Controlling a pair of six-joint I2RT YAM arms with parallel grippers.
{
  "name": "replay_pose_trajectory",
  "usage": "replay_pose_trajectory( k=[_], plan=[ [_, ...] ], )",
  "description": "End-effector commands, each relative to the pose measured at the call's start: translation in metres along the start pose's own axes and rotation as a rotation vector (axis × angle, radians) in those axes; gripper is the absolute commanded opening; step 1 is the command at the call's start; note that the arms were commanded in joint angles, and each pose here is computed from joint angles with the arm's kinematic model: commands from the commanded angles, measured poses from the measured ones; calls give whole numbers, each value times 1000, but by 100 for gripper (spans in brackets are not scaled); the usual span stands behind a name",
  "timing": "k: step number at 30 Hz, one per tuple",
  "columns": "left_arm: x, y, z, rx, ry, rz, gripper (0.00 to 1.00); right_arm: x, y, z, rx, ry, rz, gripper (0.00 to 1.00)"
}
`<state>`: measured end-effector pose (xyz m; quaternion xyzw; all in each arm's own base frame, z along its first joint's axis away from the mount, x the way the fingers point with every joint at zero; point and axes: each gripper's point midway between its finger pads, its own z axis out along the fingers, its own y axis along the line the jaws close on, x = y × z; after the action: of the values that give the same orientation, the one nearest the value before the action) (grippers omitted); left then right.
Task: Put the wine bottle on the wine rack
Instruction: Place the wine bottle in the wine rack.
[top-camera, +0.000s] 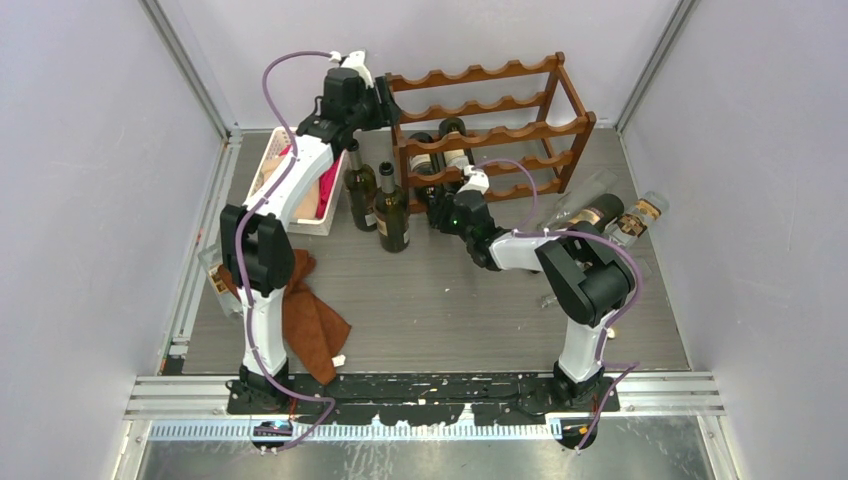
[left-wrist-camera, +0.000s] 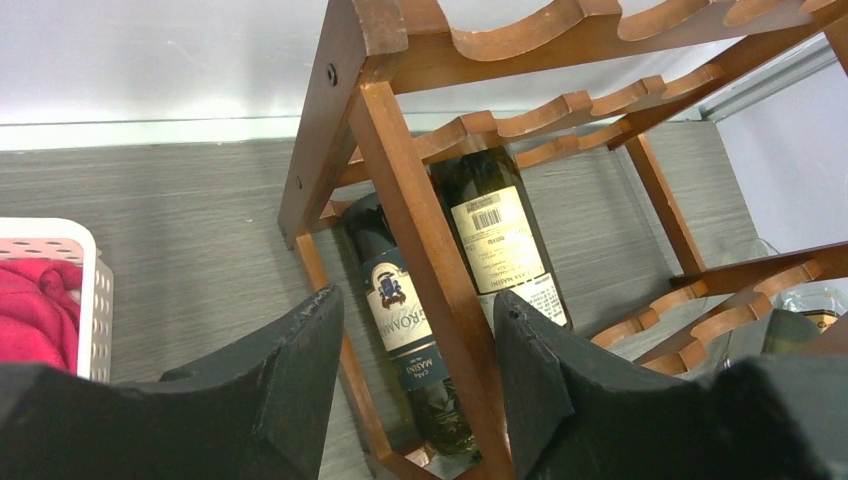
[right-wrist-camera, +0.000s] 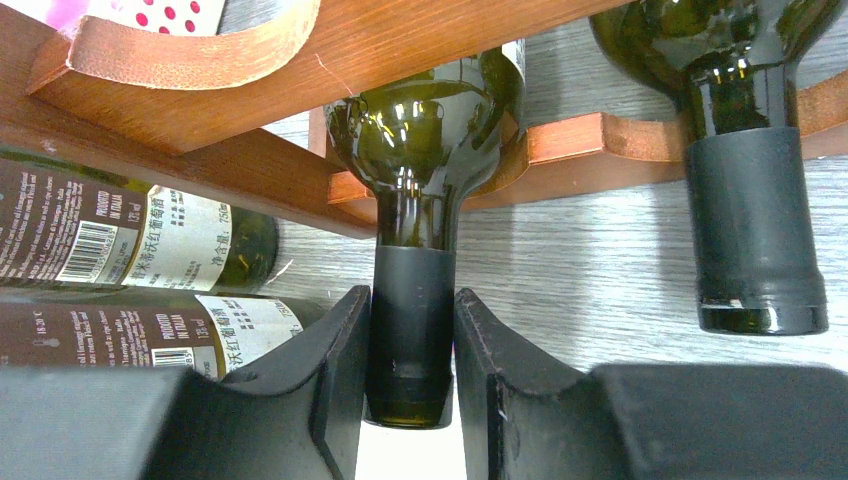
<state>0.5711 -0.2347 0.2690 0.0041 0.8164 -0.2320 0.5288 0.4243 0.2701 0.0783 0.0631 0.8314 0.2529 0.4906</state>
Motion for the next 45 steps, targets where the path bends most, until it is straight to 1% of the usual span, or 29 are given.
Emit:
replay_pose_trajectory(
  k=[1,9,14,19,24,38,45],
  plan=[
    [-29,-13,-10,36,-61,40,56,2,-1,-2,-5,-36,-47,4],
    [-23,-13,-5,50,-45,35,54,-4,12,-5,-32,-70,-75,4],
    [-24,-14,-6,53,-45,42,51,5,13,-6,-24,-63,-89,3],
    [-23,-15,-9,57,-43,47,49,19,7,-3,1,-27,-76,3],
    [-21,-15,-10,62,-37,50,48,10,10,2,-6,-72,-93,3],
    [-18,-16,-11,74,-31,58,46,6,0,18,3,-99,-134,3],
    [-21,-17,-12,84,-37,63,46,-9,1,25,-6,-132,-132,3]
  ],
)
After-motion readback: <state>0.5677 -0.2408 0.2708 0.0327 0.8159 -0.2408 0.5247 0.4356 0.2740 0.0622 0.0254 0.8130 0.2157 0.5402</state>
